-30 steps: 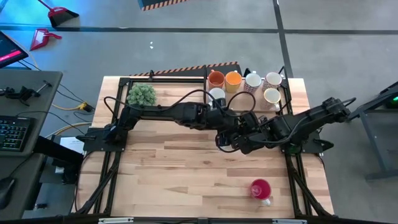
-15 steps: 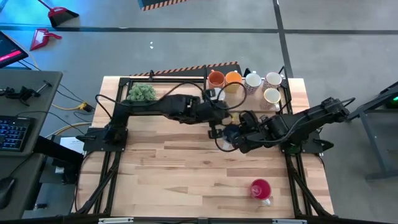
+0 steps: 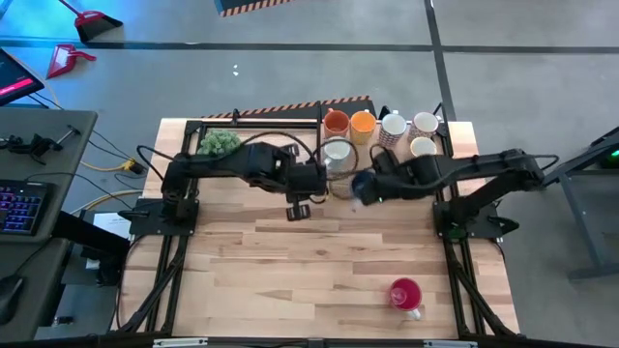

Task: Place coffee mugs
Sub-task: Put the blue mug on the shelf

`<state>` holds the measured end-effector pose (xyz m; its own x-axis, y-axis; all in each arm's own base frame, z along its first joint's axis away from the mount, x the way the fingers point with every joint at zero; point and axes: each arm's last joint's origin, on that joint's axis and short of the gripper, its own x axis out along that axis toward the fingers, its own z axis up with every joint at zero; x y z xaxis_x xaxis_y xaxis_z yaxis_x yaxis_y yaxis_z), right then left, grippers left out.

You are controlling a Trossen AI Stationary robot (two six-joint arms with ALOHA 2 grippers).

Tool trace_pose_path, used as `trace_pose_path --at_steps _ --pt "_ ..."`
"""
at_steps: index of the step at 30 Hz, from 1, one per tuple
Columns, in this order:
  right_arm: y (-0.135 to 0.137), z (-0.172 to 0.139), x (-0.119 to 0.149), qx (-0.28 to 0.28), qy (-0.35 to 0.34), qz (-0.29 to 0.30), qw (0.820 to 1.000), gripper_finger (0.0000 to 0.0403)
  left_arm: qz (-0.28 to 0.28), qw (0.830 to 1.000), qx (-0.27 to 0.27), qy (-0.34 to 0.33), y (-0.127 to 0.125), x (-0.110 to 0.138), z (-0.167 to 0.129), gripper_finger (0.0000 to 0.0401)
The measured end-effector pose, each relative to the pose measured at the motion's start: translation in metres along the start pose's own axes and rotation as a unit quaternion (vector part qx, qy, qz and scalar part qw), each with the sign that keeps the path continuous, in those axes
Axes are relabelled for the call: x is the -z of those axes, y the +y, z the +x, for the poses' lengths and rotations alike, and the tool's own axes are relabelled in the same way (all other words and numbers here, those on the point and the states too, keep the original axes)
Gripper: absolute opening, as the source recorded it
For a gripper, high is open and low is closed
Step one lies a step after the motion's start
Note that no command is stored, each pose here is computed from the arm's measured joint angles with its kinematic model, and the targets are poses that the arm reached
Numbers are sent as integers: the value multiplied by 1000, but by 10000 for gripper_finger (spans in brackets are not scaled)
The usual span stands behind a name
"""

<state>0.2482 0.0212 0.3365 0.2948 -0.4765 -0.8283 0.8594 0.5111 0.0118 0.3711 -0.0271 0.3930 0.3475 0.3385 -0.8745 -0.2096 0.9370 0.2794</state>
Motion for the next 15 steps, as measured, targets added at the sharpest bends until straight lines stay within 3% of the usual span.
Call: trace_pose_path --at_steps 5,15 --pt "-15 14 -22 32 2 -14 999 0 8 999 31 40 -21 9 13 113" --pt "-44 32 -59 34 12 -26 999 0 -2 990 1 138 -70 42 57 113"
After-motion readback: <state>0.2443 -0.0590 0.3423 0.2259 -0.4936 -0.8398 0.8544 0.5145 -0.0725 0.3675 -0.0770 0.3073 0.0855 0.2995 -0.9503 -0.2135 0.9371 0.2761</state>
